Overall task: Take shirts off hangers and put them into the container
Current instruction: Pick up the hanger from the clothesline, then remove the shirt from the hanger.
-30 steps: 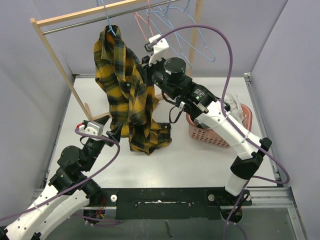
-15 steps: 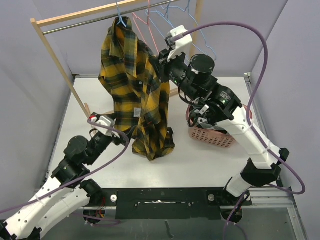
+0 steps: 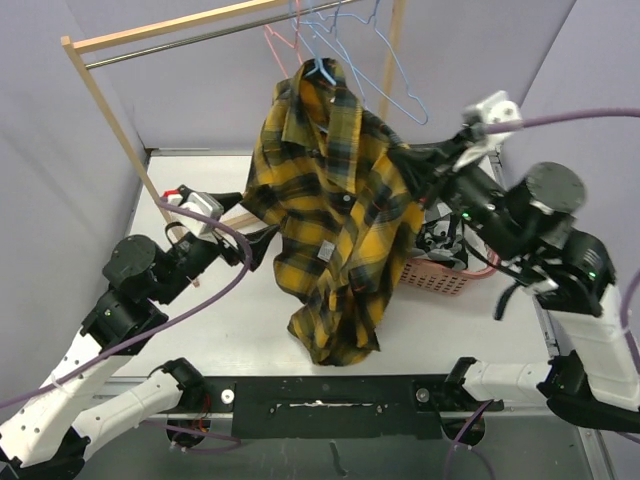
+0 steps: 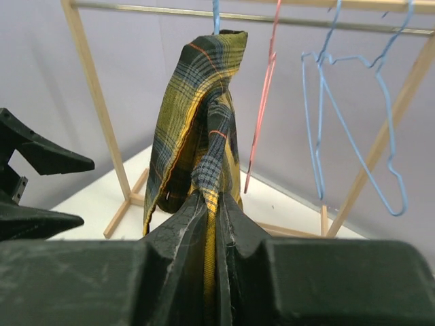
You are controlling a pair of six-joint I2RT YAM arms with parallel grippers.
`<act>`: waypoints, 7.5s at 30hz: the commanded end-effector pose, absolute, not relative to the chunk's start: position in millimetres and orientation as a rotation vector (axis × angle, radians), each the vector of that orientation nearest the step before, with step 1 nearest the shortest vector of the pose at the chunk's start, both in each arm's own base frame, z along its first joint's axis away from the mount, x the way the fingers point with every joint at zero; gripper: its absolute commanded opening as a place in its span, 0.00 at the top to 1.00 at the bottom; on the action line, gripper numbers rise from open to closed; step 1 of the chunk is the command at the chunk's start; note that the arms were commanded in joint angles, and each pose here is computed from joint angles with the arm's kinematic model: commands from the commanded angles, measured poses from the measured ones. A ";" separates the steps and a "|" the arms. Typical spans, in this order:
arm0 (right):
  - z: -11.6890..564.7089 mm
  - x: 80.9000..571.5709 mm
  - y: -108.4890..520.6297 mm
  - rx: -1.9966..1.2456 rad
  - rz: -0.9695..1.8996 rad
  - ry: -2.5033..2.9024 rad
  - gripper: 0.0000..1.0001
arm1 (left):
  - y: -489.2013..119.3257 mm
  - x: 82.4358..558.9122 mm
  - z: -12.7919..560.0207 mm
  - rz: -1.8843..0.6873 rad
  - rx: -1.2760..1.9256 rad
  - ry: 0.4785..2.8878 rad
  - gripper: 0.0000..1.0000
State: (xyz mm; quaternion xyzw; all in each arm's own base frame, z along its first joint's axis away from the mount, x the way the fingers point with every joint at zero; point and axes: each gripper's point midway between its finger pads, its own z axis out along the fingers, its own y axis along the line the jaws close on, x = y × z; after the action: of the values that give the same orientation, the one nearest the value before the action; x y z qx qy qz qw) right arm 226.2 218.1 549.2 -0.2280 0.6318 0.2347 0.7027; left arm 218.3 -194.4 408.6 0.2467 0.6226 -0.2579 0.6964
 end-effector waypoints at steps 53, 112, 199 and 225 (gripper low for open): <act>508.8 95.0 203.0 -0.695 1.093 1.536 1.00 | -212.6 244.9 429.1 -0.480 0.588 1.060 1.00; 346.9 287.6 276.2 -0.418 0.441 1.659 0.64 | -140.8 307.0 406.7 0.029 0.457 1.432 1.00; 330.3 146.5 199.6 -0.774 0.663 1.998 0.97 | -90.5 151.1 392.3 -0.308 0.609 1.850 1.00; 306.7 187.5 313.4 -0.897 0.851 1.745 0.21 | -87.0 102.9 379.9 -0.465 0.636 1.933 1.00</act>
State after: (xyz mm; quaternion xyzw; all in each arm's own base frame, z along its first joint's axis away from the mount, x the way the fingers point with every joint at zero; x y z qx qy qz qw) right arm 178.0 283.1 278.4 -0.3570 0.7717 0.3181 0.4194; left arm 105.3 -79.2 358.0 0.2695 0.8247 -0.1594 0.4710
